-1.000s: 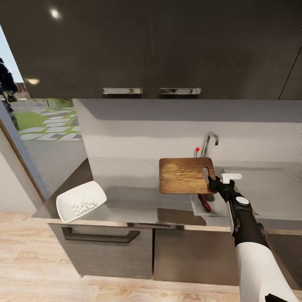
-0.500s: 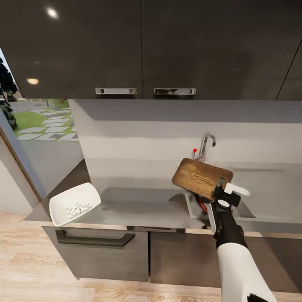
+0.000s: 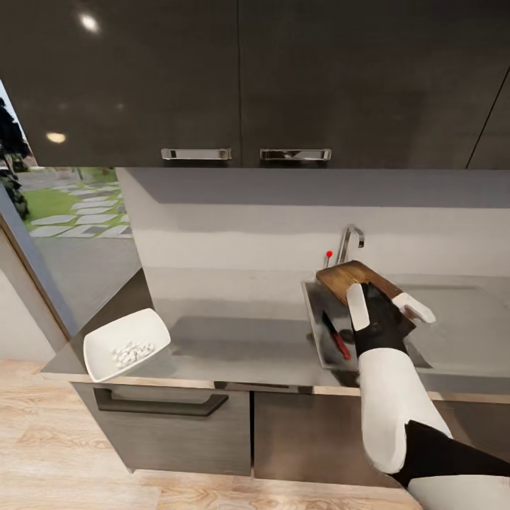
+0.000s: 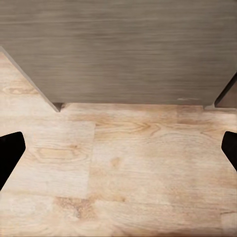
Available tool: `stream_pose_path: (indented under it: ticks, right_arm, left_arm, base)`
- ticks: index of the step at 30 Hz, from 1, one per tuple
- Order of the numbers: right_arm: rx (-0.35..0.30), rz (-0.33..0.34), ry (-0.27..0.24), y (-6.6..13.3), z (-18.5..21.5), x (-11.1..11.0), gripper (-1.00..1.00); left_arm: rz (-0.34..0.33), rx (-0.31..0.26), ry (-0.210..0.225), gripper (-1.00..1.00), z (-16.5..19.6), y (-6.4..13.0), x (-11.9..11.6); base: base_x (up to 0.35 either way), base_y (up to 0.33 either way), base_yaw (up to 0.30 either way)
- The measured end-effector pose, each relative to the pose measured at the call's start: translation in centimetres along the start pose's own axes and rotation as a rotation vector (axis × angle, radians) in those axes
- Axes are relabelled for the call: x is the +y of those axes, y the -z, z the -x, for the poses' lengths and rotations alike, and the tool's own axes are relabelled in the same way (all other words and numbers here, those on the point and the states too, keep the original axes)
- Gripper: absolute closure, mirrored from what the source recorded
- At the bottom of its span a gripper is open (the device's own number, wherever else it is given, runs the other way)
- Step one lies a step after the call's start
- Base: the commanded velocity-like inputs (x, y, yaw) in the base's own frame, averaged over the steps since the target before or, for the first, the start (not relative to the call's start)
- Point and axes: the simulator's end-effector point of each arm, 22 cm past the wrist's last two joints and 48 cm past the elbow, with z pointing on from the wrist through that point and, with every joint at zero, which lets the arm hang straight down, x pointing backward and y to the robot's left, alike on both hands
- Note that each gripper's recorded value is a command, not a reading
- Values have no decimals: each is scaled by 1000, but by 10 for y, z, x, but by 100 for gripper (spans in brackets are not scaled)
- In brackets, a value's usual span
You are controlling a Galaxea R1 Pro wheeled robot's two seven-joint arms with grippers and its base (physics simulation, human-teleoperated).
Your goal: In the kitchen, take the Vidalia onion out of the sink, dice it on the chopping board with the paring knife, put the diced onion into the bowl on the countertop, then place both the paring knife and the chopping board into the sink.
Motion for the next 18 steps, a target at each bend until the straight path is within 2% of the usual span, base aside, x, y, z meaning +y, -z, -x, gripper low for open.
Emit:
stream_pose_path:
  ticks: [2,4,6,7,13,16,18]
  right_arm:
    - [11,-26,7,14,12,11,100]
    - [28,-24,31,27,20,31,100]
    - [46,-27,50,32,17,41,100]
    - [46,-35,38,33,15,42,100]
    - [35,-155,-83,32,-9,23,100]
    - [62,-205,-95,24,-36,12,100]
    - [58,-220,-107,22,-43,9,100]
  left_arm:
    - [0,2,-1,-100,-1,0,0]
    - [3,10,-4,-100,-4,1,2]
    - [6,15,-7,-100,-6,1,3]
    - [6,15,-8,-100,-7,1,4]
    - [7,18,-10,-100,-8,1,4]
    - [8,19,-10,-100,-9,1,5]
    - [10,21,-11,-100,-9,2,5]
  base:
    - [0,0,0]
    - [0,0,0]
    - [0,0,0]
    - [0,0,0]
    - [0,0,0]
    - [0,0,0]
    - [0,0,0]
